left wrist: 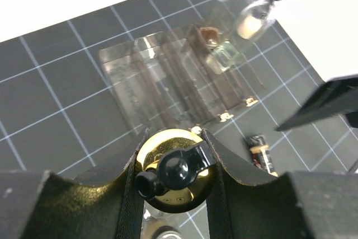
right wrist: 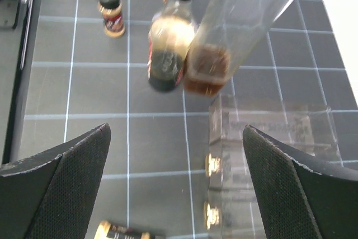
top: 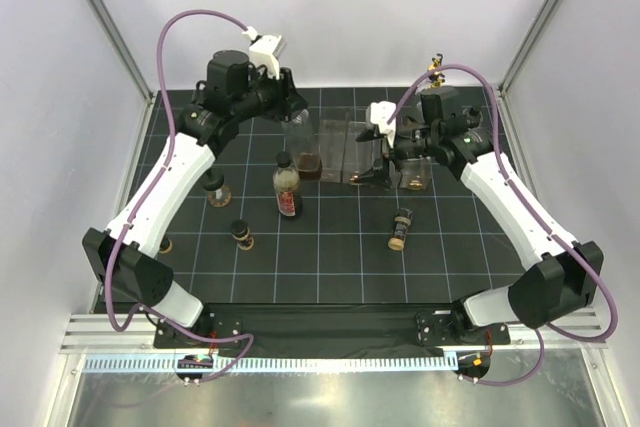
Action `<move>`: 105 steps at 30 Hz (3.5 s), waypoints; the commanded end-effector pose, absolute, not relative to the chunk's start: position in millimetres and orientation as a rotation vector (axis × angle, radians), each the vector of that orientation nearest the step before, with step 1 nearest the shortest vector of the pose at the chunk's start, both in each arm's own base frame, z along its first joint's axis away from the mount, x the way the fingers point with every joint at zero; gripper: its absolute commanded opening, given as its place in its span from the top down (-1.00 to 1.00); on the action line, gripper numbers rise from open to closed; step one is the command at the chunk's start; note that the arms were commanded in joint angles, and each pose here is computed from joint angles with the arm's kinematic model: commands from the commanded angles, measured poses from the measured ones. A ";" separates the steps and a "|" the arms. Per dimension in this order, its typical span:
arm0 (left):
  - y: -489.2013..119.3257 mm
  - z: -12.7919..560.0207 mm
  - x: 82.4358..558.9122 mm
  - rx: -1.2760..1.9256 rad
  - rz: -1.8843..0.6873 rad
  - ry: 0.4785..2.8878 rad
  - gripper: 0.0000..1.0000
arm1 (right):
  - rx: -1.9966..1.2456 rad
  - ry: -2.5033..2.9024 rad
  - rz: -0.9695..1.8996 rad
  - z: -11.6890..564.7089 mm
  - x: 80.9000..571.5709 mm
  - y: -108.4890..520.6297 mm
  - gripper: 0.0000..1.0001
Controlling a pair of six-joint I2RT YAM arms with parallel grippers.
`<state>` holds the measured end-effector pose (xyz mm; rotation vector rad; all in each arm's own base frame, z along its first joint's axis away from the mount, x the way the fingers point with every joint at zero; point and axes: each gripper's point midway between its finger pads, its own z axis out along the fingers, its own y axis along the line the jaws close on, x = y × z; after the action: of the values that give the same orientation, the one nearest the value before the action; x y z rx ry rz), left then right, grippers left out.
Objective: Organize the condiment bottles
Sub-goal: Place the bottle in the storage box.
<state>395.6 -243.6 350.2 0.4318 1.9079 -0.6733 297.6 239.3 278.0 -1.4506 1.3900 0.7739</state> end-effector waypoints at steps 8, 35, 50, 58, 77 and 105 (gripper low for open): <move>-291.5 419.2 371.9 0.521 -0.826 1.703 1.00 | -1.168 1.333 0.826 341.3 346.9 274.9 -1.00; -329.3 431.1 350.4 0.571 -0.904 1.671 0.99 | -1.070 1.538 0.938 301.4 349.9 307.1 -0.65; -326.9 434.4 341.2 0.501 -0.966 1.683 -0.03 | -1.133 1.475 0.939 308.1 332.9 304.3 0.92; -310.0 443.2 330.0 0.442 -0.948 1.662 -0.75 | -1.136 1.475 0.935 302.5 322.5 296.1 0.92; -209.8 463.0 316.0 0.345 -0.488 1.583 -1.00 | -1.090 1.478 0.864 307.1 302.9 240.9 0.92; -57.0 361.1 338.0 0.072 0.079 1.690 -1.00 | -0.691 1.668 0.512 318.5 332.9 112.7 0.92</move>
<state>335.3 -53.7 355.0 0.1049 1.7421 0.1469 327.8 117.6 287.3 -0.7187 1.7678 0.5824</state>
